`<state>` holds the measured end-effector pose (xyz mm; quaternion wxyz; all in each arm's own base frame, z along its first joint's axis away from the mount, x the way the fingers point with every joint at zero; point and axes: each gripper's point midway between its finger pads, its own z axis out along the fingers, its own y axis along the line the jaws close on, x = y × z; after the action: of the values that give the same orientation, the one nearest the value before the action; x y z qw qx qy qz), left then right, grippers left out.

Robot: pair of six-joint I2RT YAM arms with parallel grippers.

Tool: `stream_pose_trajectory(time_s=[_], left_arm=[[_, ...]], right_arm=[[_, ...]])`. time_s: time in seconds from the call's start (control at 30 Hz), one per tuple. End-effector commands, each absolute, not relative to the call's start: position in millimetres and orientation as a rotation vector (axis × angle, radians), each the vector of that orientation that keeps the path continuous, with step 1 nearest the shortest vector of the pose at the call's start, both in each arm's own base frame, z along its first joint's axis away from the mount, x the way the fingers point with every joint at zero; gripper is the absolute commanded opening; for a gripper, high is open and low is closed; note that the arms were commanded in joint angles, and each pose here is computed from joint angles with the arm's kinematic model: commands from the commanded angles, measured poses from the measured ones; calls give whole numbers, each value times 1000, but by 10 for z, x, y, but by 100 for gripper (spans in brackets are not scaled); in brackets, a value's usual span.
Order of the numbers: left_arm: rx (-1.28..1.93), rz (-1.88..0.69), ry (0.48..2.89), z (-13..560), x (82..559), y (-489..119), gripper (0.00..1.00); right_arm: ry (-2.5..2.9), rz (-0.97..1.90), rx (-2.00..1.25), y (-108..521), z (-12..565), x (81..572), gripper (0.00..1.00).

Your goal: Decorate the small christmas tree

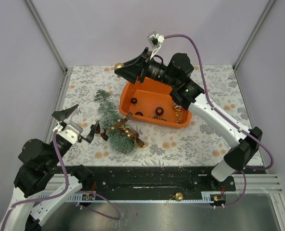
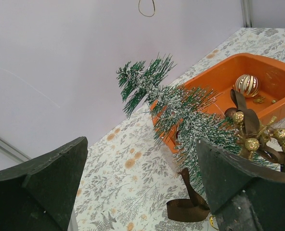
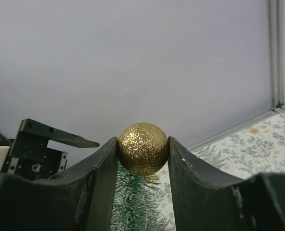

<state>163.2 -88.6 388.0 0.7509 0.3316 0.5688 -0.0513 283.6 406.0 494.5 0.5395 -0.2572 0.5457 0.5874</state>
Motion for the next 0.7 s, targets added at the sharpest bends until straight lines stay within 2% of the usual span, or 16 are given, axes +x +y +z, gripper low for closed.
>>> stream_pose_trajectory(time_s=[0.0, 0.2, 0.37, 0.57, 0.67], left_arm=[[712, -118, 1184, 4034, 1614, -902, 99], [682, -80, 1185, 4025, 1676, -852, 99], [626, -71, 1201, 4096, 1743, -813, 94], [606, -46, 1196, 4161, 1783, -781, 84], [555, 36, 1221, 4174, 1902, -672, 73]], right_arm=[[1193, 1523, -671, 4111, 5207, 2548, 26], [1210, 1596, -727, 4020, 5033, 2295, 26], [1254, 1608, -731, 4016, 4893, 2255, 26], [1238, 1648, -773, 4086, 4883, 2172, 25], [1231, 1670, -804, 4110, 4873, 2117, 25]])
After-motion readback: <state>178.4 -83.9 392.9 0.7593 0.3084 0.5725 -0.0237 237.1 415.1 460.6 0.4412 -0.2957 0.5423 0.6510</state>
